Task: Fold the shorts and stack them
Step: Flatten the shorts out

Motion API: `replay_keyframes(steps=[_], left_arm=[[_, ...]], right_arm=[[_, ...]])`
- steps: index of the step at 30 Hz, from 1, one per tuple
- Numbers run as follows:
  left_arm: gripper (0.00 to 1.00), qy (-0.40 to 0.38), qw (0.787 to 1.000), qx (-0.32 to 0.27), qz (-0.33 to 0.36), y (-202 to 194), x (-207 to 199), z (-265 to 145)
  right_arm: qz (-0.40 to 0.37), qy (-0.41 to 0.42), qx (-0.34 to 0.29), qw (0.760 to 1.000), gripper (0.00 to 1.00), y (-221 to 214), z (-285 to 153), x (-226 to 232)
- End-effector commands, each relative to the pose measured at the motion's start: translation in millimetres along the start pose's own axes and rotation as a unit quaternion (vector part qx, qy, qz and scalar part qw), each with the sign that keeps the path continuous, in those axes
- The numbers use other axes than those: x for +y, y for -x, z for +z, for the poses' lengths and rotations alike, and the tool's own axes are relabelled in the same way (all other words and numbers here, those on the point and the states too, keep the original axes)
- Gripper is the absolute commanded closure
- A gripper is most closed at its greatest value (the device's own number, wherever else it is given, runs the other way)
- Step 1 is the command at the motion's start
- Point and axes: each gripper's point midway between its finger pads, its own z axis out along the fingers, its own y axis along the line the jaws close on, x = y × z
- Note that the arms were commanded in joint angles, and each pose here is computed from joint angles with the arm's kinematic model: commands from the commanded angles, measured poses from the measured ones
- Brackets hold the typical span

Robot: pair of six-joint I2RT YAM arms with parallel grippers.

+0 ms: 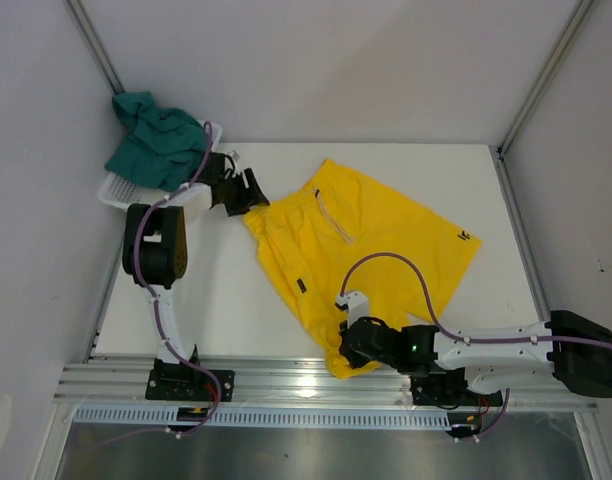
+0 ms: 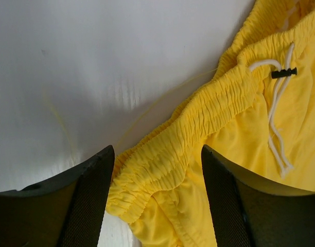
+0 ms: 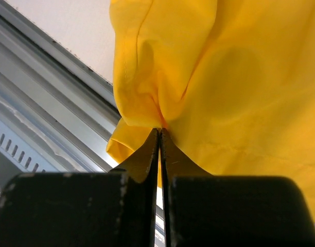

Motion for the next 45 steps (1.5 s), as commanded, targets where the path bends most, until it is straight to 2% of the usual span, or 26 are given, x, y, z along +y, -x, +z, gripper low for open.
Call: replay_keyframes(steps=[1,8,23,26,29,31,32,33,35,40,45], left_arm=[[0.30,-0.045,0.998,-0.029,0.031,12,-29,-24],[0.38,-0.043,0.998,-0.019,0.037,3,-27,-32],[0.36,-0.024,0.998,0.040,0.030,-23,0,-11],[0.41,-0.020,0.998,0.047,0.031,-27,2,-14],[0.51,-0.029,0.998,0.049,0.032,-31,1,-19],[0.67,-0.043,0.997,0.055,0.025,-39,0,-23],[0.80,-0.052,0.997,0.049,0.026,-37,-2,-22],[0.88,-0.065,0.996,0.049,0.023,-38,-5,-23],[1.00,-0.078,0.996,0.049,0.018,-37,-9,-25],[1.00,-0.118,0.993,0.031,0.003,-35,-20,-38],[1.00,-0.161,0.987,-0.013,-0.005,-20,-32,-58]], right_arm=[[0.010,-0.028,-0.004,1.000,1.00,0,-3,-13],[0.008,-0.027,0.000,1.000,1.00,-3,-4,-14],[0.009,-0.021,0.002,1.000,1.00,-1,-9,-19],[0.013,-0.019,0.001,1.000,1.00,0,-9,-20],[0.017,-0.019,0.002,1.000,1.00,0,-10,-22],[0.023,-0.023,0.001,0.999,1.00,2,-11,-26],[0.026,-0.026,0.001,0.999,1.00,2,-12,-27],[0.029,-0.031,0.001,0.999,1.00,3,-12,-30],[0.041,-0.048,0.001,0.998,1.00,7,-14,-39],[0.081,-0.107,-0.010,0.991,1.00,19,-23,-72],[0.121,-0.148,-0.039,0.981,1.00,52,-32,-111]])
